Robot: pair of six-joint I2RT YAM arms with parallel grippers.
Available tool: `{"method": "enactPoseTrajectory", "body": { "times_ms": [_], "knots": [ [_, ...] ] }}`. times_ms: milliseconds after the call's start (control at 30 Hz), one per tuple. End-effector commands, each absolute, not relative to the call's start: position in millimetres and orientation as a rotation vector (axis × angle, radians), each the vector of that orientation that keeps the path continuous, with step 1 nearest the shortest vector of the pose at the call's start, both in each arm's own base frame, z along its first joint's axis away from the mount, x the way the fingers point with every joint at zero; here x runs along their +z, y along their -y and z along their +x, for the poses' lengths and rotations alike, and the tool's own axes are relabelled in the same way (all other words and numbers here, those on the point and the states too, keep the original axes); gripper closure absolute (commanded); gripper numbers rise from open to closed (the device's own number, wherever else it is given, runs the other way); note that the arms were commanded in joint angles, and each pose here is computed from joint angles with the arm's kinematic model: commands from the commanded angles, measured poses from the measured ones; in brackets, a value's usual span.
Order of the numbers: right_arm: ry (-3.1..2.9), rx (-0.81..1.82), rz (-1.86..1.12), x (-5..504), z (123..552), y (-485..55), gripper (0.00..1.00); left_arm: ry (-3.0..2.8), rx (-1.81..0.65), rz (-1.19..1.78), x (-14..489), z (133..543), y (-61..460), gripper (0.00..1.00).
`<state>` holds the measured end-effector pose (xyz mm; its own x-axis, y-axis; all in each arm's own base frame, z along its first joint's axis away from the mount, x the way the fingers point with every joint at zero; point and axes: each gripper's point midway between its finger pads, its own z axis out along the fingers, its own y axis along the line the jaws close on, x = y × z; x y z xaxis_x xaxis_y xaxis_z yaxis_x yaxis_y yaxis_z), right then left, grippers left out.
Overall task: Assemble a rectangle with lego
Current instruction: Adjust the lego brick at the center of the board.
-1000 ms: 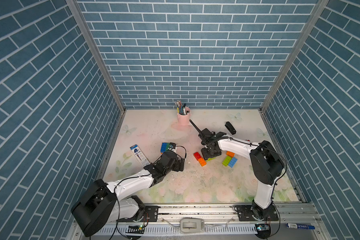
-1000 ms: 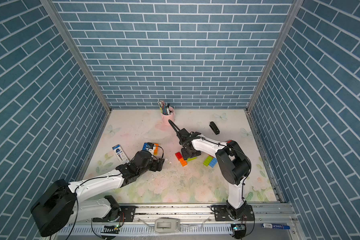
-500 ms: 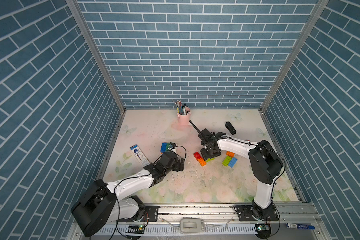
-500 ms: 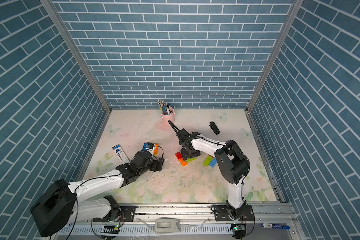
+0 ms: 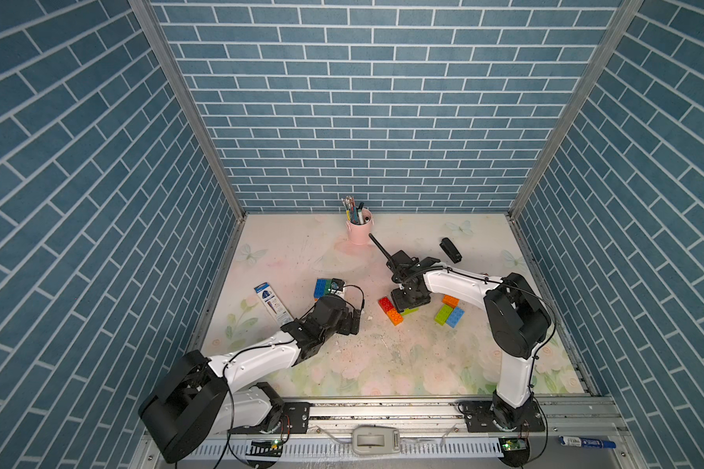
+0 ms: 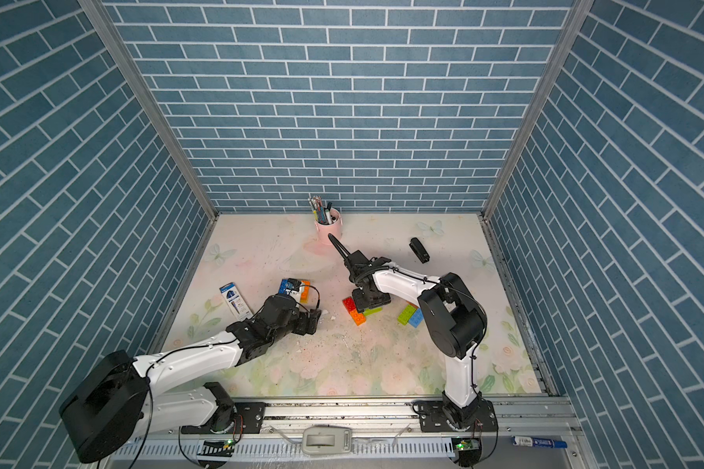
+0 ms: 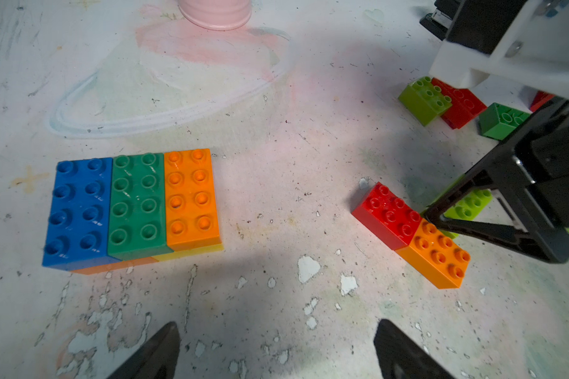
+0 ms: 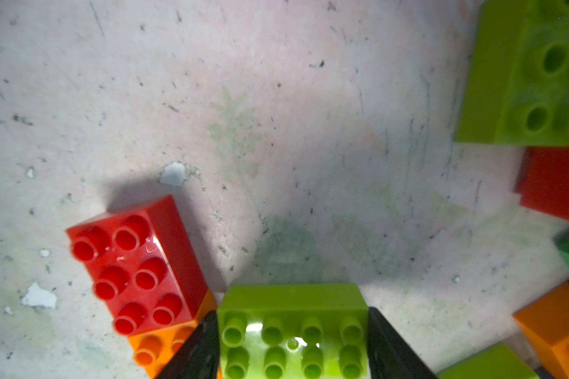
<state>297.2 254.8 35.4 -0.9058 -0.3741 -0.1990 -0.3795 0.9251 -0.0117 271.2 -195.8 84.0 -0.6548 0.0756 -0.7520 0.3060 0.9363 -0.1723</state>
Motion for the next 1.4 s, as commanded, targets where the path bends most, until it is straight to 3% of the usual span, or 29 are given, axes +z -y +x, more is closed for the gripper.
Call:
{"method": "enactPoseTrajectory", "body": {
  "times_ms": [0, 500, 700, 933, 1367],
  "knots": [
    [-2.893, -0.023, -0.541, 46.5, 293.5, -235.2, 0.95, -2.231, -0.336, 0.272, 98.2, 275.8, 193.4, 0.06],
    [-2.914, 0.150, -0.655, 43.4, 210.0, -205.4, 0.90, -2.221, -0.357, 0.271, 104.8, 276.9, 195.1, 0.06],
    [-2.904, 0.157, -0.641, 26.4, 204.4, -211.2, 0.73, -2.227, -0.367, 0.265, 102.5, 281.0, 200.3, 0.05],
    [-2.966, 0.157, -0.691, 24.2, 189.6, -207.4, 0.44, -2.229, -0.365, 0.270, 104.7, 279.7, 199.6, 0.05],
    [-3.007, 0.082, -0.690, 31.0, 192.3, -204.8, 0.26, -2.226, -0.372, 0.269, 104.2, 280.2, 201.3, 0.05]
  ]
}}
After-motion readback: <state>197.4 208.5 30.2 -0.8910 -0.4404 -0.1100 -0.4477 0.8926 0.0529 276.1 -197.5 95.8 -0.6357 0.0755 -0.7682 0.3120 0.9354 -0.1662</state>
